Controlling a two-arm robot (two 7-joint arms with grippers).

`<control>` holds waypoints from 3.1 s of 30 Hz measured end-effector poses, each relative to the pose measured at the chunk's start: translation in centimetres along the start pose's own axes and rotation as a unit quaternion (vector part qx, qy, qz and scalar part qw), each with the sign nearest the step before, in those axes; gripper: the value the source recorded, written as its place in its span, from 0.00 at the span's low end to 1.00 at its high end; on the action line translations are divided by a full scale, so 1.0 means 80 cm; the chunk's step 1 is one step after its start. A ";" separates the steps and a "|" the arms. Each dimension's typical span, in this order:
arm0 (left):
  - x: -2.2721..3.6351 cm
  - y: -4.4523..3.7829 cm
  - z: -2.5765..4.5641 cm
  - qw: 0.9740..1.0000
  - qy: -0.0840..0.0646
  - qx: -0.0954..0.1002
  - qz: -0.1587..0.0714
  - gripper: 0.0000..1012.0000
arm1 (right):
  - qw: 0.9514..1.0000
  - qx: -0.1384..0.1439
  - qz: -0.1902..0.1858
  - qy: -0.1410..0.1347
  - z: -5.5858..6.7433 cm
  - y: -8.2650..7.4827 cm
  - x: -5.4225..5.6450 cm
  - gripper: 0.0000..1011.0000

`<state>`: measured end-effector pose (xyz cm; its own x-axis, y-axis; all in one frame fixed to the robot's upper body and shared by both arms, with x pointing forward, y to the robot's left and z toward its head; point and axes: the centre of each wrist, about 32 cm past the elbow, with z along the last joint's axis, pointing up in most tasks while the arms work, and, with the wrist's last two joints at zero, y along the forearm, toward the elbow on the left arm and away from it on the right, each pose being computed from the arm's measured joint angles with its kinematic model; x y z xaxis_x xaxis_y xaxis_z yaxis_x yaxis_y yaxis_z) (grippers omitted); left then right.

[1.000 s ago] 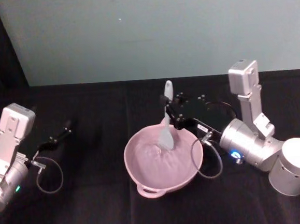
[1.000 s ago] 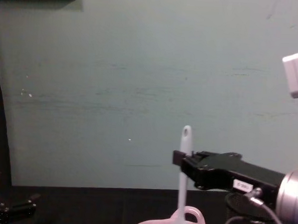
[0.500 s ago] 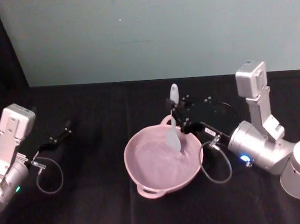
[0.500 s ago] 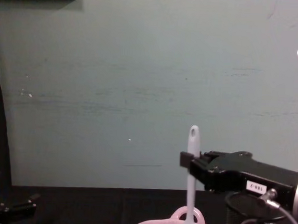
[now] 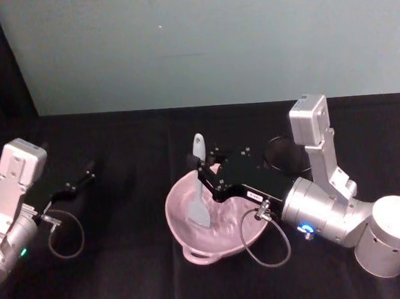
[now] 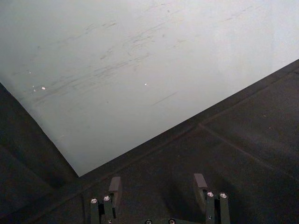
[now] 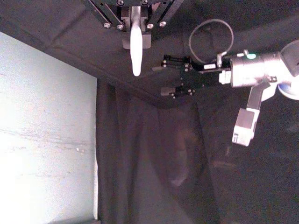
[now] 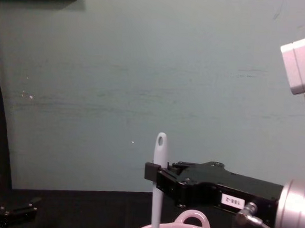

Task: Use the one hand to pick up the spoon and stir the clear water in the bowl.

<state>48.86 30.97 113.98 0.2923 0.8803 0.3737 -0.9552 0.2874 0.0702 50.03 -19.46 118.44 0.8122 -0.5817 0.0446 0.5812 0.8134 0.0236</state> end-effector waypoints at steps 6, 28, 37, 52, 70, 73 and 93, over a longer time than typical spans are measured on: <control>0.0000 0.000 0.0000 1.000 0.000 0.000 0.000 0.99 | 1.000 0.013 -0.001 0.015 -0.005 0.014 0.004 0.11; 0.0000 0.000 0.0000 1.000 0.000 0.000 0.000 0.99 | 0.994 0.011 -0.102 -0.039 -0.007 -0.008 0.029 0.11; 0.0000 0.000 0.0000 1.000 0.000 0.000 0.000 0.99 | 0.995 -0.005 -0.080 -0.064 0.000 -0.013 0.015 0.11; 0.0000 0.000 0.0000 1.000 0.000 0.000 0.000 0.99 | 0.999 0.012 -0.017 -0.037 0.000 0.010 -0.014 0.11; 0.0000 0.000 0.0000 1.000 0.000 0.000 0.000 0.99 | 0.994 0.044 -0.097 0.008 -0.019 0.011 0.022 0.11; 0.0000 0.000 0.0000 1.000 0.000 0.000 0.000 0.99 | 0.993 0.038 -0.109 -0.008 -0.017 0.004 0.025 0.11; 0.0000 0.000 0.0000 1.000 0.000 0.000 0.000 0.99 | 0.998 0.005 -0.046 -0.053 -0.007 0.002 -0.019 0.11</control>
<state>48.86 30.97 113.98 0.2923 0.8803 0.3737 -0.9552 0.2873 0.0703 48.91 -18.49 117.83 0.7458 -0.6495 0.1479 0.6514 0.7576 0.0422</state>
